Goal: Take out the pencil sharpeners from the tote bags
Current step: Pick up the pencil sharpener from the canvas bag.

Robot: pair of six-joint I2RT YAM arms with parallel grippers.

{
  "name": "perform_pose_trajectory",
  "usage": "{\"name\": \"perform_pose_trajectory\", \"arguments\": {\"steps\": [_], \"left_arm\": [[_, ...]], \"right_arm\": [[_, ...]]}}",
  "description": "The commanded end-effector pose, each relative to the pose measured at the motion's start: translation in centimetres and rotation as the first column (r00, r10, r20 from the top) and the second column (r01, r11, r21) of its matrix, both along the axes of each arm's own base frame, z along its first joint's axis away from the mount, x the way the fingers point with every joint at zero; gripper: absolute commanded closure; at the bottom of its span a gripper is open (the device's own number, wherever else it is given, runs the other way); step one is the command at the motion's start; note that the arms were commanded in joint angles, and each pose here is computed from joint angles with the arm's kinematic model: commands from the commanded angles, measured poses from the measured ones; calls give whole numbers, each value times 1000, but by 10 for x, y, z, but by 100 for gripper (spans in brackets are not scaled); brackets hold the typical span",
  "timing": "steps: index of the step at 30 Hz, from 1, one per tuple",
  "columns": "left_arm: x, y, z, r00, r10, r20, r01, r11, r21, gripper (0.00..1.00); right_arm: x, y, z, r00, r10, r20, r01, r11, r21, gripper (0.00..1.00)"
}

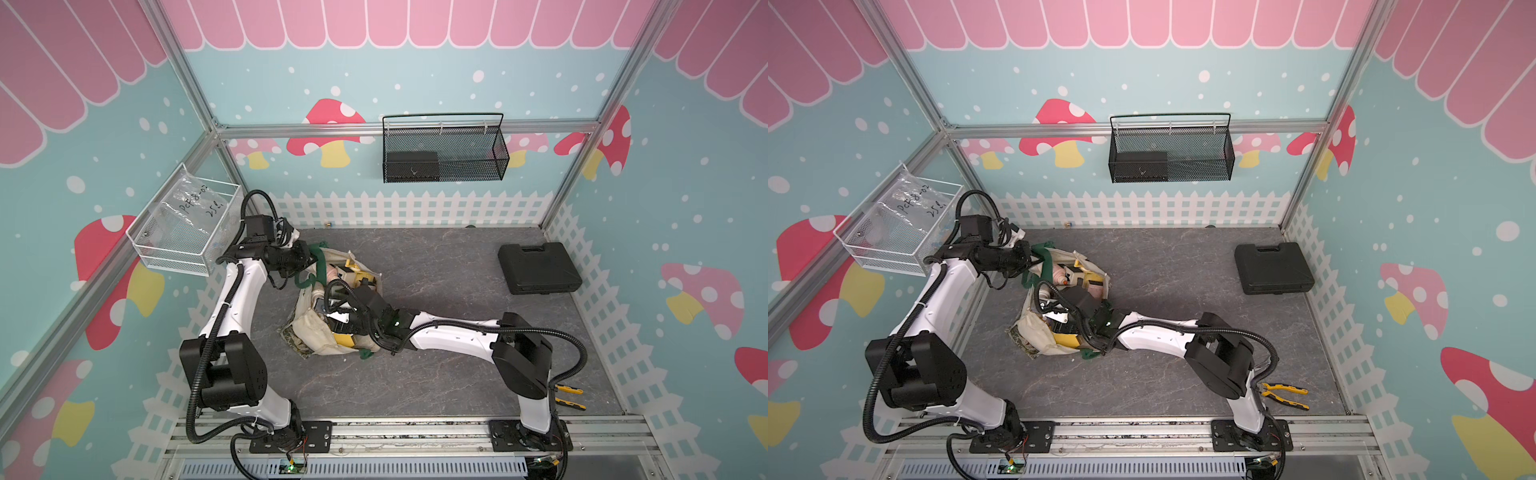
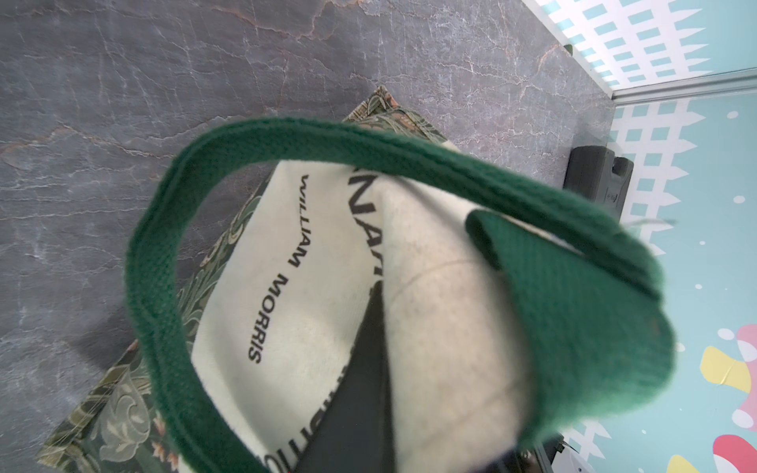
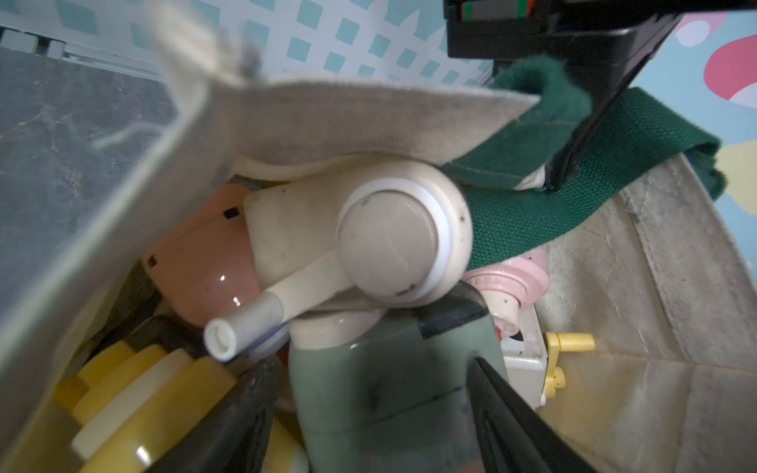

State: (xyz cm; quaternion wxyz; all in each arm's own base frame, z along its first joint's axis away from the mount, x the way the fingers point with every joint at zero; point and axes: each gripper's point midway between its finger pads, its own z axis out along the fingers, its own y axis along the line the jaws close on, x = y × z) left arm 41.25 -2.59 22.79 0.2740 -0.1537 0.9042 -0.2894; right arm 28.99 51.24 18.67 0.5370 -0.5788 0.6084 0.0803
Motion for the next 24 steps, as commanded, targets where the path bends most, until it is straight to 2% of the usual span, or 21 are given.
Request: {"name": "perform_pose_trajectory", "arguments": {"steps": [1, 8, 12, 16, 19, 24], "left_arm": [[3, -2, 16, 998, -13, 62, 15, 1000, -25, 100], [2, -2, 16, 998, -11, 63, 13, 999, -30, 100], [4, -3, 13, 998, -10, 57, 12, 999, -42, 100], [3, -3, 13, 998, -9, 55, 12, 999, -44, 100], [3, -3, 13, 998, -9, 58, 11, 999, -39, 100], [2, -3, 13, 998, -10, 58, 12, 999, -40, 100]], "right_arm": [[17, -21, -65, 994, -110, 3, 108, 972, -207, 21], [34, -34, -81, 979, -185, 88, 203, 935, -291, 18], [58, -38, -67, 951, -281, 128, 305, 919, -249, 21], [73, -43, -31, 955, -291, 52, 296, 945, -137, 24], [73, -47, -6, 973, -226, -53, 224, 973, -48, 26], [66, -59, 11, 969, -115, -219, 130, 990, 52, 28]]}}
